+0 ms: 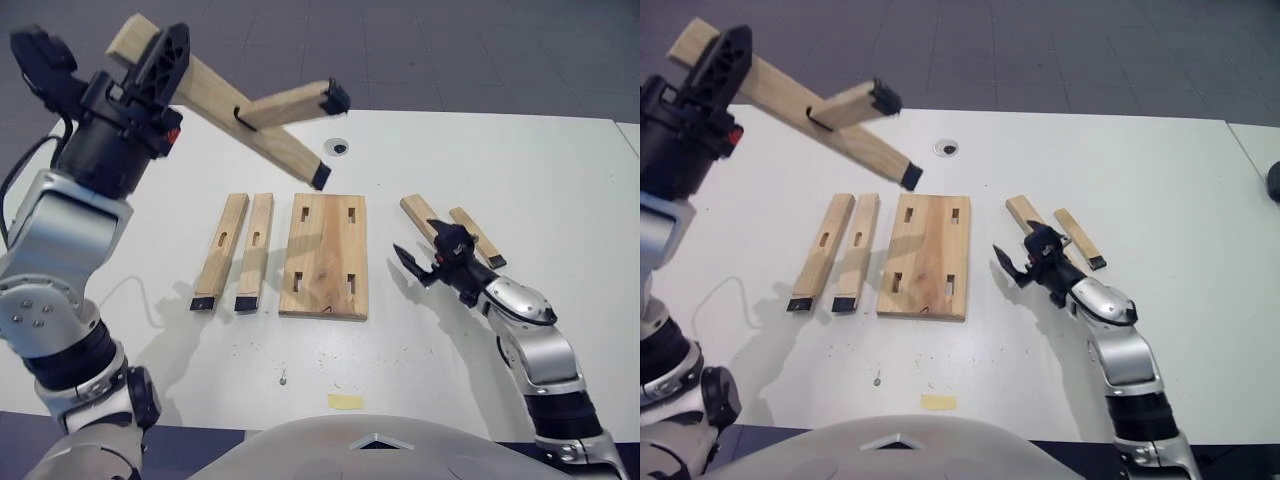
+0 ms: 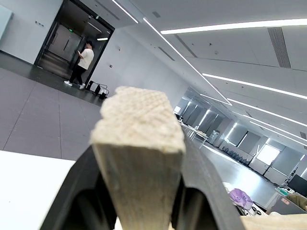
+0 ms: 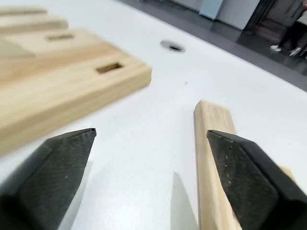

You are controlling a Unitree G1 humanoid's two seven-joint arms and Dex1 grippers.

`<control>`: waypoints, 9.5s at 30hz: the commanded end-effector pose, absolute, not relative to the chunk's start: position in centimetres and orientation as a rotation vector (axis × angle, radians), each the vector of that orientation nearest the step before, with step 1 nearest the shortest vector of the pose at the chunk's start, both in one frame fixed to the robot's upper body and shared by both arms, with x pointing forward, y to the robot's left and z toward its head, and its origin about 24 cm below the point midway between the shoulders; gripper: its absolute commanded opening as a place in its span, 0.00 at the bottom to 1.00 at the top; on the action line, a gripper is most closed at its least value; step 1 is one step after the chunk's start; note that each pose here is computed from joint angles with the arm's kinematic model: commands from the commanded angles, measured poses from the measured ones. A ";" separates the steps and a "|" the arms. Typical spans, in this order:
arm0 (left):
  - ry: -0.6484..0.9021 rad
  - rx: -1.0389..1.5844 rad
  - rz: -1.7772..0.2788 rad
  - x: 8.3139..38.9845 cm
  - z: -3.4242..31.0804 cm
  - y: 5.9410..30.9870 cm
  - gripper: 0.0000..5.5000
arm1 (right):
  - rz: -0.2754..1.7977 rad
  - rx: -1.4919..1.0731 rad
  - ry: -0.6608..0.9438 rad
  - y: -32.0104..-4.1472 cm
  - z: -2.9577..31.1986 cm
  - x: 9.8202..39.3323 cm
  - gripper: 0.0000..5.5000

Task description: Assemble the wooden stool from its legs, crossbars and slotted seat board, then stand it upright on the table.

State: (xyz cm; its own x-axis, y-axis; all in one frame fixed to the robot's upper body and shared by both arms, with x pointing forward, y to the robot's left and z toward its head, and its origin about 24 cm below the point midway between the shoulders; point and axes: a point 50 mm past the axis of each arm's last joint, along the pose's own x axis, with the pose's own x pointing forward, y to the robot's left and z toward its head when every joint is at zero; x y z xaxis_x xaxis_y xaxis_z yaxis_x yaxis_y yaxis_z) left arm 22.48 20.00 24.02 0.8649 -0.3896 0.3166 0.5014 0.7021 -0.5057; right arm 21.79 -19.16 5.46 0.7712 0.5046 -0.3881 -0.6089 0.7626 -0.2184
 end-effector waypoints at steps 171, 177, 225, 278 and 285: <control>0.631 0.276 -0.276 23.4 5.7 33.2 0.98 | 0.759 -0.250 0.226 -13.9 4.7 23.4 0.98; 0.698 0.304 -0.207 22.6 4.8 35.5 0.98 | 0.757 -0.251 0.214 -13.7 4.8 23.6 0.98; 0.782 0.156 -0.487 23.5 4.8 31.1 0.77 | 0.755 -0.262 0.199 -13.0 4.6 23.4 0.98; -0.271 0.694 -0.701 27.2 21.8 12.7 0.37 | 0.920 1.043 -0.159 -12.0 22.7 30.9 0.92; -0.252 0.622 -0.737 26.9 21.6 12.2 0.37 | 1.000 1.071 -0.193 -12.3 22.8 30.6 0.73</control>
